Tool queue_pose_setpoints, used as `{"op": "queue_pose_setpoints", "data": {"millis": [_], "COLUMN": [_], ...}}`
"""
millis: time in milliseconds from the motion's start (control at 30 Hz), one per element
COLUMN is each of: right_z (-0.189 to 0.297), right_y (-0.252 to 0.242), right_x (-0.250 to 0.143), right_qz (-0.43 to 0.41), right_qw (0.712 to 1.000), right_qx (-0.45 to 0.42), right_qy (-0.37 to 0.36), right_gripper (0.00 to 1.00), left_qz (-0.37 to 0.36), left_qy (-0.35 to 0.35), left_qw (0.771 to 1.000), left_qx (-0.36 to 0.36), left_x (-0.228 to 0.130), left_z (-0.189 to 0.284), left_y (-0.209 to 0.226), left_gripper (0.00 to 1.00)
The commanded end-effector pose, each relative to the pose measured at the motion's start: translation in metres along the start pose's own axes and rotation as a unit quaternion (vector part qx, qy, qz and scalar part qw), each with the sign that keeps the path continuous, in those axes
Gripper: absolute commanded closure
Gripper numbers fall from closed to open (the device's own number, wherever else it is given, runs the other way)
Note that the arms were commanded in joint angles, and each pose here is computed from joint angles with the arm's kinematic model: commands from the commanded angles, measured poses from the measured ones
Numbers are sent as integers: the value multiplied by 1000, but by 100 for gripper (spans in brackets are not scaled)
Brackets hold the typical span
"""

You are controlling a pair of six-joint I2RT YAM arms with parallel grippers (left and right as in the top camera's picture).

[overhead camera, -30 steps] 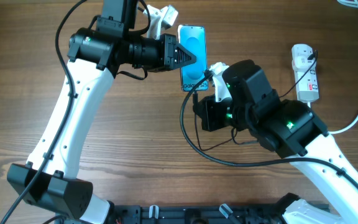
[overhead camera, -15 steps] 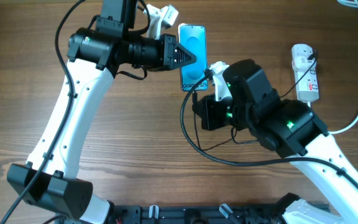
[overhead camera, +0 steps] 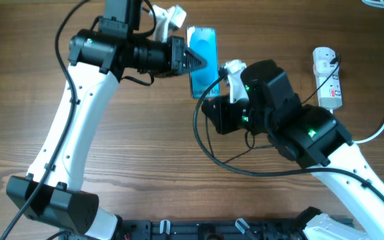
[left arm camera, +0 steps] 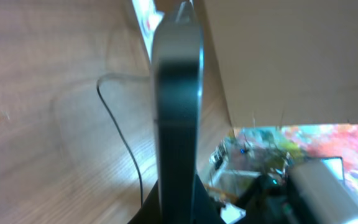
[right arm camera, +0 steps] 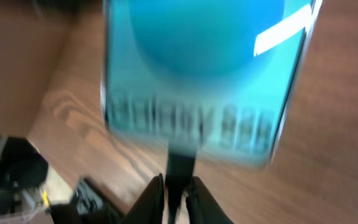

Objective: Plug charger to phone and switch on socket
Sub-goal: 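Insert the USB-C plug into the phone's bottom port with the right gripper, then lower the phone onto the table with the left gripper and release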

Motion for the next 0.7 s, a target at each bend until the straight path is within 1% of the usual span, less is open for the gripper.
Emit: {"op": "queue_pose_setpoints", "data": {"millis": [0, 33, 67, 100, 133, 167, 200, 333, 400, 567, 633, 667], "right_z": [8, 8, 8, 9, 9, 10, 10, 10, 8, 3, 1, -1], "right_y": [-2, -3, -5, -7, -8, -10, -12, -15, -17, -22, -22, -23], "right_x": [3, -1, -7, -12, -17, -20, -26, -34, -37, -46, -46, -45], "right_qz": [-5, -9, -13, -17, -20, -23, -28, -55, -74, -84, -93, -97], "right_qw": [1000, 1000, 1000, 999, 999, 998, 997, 994, 992, 988, 987, 986], "right_qx": [-12, -12, -16, -21, -25, -29, -34, -44, -49, -62, -63, -64], "right_qy": [-5, 5, 20, 32, 43, 52, 64, 84, 90, 117, 117, 118], "right_gripper": [75, 68, 53, 42, 27, 16, 1, 0, 1, 1, 0, 0], "left_qz": [-13, -9, 0, 6, 13, 20, 31, 71, 84, 104, 112, 119], "left_qy": [-17, -27, -33, -37, -44, -46, -39, 20, 58, 98, 112, 122], "left_qw": [999, 998, 995, 993, 988, 983, 979, 973, 968, 961, 966, 970], "left_qx": [29, 60, 90, 115, 151, 179, 198, 218, 227, 237, 202, 174], "left_x": [-2, 0, 1, 1, 2, 2, -2, -22, -33, -35, -34, -35], "left_z": [3, 4, 4, 5, 6, 6, 3, -31, -61, -104, -121, -130], "left_y": [-3, 5, 15, 23, 34, 44, 56, 99, 123, 164, 169, 169], "left_gripper": [96, 96, 96, 96, 96, 96, 96, 96, 96, 96, 96, 96]}}
Point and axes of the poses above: each gripper's point midway between its finger pads, its own z axis back along the fingers, its own y axis along the line the jaws close on, x = y × z, the point moved 4 cm from there along z, back along the fingers, and after that the axes turned 5 degrees about z, right-handed, at the moved point
